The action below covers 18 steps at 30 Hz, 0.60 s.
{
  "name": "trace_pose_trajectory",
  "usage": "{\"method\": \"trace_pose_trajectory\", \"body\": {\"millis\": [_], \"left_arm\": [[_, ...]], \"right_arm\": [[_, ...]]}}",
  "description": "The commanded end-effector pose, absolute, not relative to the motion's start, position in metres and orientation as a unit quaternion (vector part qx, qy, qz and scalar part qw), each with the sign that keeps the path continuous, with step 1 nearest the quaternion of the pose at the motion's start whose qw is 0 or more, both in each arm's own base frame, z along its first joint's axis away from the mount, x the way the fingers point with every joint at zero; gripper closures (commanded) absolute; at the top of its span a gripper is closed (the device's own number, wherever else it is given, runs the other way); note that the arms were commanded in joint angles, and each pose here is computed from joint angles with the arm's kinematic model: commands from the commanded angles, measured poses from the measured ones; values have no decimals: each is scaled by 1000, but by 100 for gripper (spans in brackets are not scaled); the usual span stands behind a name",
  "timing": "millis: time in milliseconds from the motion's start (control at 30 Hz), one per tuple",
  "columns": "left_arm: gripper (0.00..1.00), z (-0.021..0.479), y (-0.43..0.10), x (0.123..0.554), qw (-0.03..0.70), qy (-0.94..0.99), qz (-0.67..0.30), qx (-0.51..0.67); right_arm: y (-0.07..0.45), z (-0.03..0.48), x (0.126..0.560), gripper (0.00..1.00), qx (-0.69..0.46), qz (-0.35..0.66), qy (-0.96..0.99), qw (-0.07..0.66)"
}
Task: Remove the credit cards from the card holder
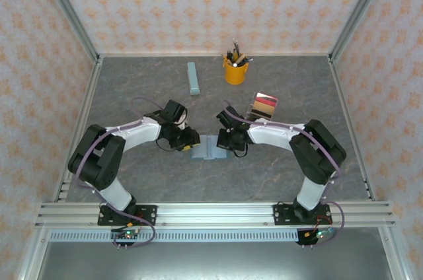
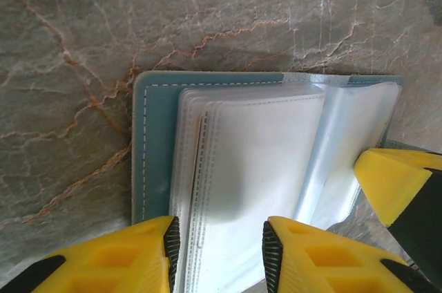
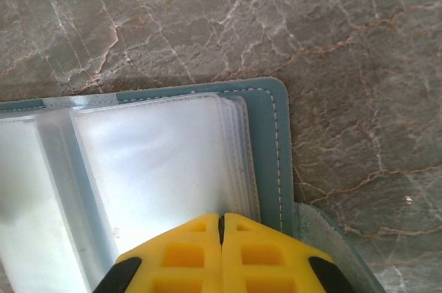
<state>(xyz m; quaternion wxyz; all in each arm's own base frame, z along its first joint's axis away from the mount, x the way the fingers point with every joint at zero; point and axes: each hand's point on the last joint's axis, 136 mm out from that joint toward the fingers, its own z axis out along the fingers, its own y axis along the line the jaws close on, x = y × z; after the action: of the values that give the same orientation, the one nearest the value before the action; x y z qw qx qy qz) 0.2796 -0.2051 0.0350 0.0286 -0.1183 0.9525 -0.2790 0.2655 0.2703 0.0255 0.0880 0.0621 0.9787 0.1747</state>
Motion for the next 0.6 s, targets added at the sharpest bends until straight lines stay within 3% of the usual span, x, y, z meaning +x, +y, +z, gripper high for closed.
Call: {"method": "trace_pose_trajectory", "body": {"millis": [0, 133, 567], "left_arm": [[66, 42, -214, 288, 39, 950, -292, -100], [72, 44, -217, 289, 38, 948, -301, -98], [72, 59, -240, 290, 32, 927, -365, -81]], "right_arm": [[250, 3, 255, 95, 68, 118, 988, 66], [250, 1, 255, 95, 68, 117, 989, 64], [252, 1, 255, 95, 67, 122, 988, 62]]}}
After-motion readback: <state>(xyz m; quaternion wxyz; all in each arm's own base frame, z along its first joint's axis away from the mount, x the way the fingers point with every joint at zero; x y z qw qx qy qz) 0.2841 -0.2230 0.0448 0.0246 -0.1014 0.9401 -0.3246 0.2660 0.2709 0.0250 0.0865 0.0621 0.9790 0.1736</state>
